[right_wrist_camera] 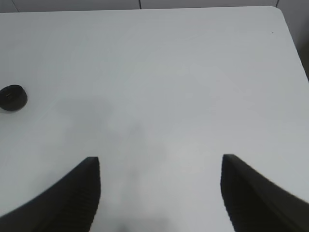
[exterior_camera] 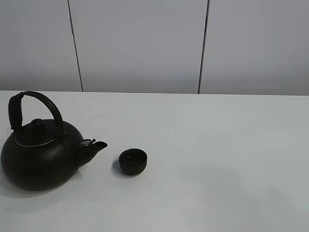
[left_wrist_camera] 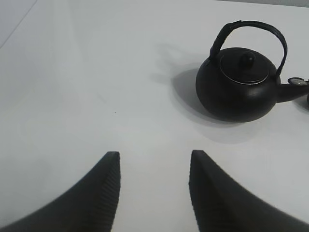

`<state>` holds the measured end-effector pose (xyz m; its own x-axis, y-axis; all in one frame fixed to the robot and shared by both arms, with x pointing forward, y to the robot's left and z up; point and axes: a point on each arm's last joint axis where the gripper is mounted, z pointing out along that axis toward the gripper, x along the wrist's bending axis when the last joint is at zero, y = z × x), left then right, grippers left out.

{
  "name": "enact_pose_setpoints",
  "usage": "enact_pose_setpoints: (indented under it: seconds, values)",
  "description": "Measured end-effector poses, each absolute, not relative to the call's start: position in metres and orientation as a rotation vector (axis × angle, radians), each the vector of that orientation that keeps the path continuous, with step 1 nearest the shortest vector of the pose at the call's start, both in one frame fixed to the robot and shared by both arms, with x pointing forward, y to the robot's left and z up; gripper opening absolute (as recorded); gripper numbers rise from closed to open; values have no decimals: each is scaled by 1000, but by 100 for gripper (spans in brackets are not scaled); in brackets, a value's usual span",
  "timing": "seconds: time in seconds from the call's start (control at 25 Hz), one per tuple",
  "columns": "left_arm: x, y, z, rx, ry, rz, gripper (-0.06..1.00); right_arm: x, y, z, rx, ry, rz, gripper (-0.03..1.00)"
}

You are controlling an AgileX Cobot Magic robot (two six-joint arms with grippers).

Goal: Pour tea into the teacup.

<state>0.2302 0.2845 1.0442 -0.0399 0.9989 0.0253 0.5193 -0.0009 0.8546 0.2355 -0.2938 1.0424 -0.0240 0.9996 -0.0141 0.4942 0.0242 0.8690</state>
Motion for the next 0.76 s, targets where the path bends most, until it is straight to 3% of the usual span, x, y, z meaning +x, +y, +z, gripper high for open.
enact_pose_setpoints:
  seconds: [0.76]
  values:
    - [229,289,1043,1737,1412,847,33,235,-294,1042,1553,1604,919,49]
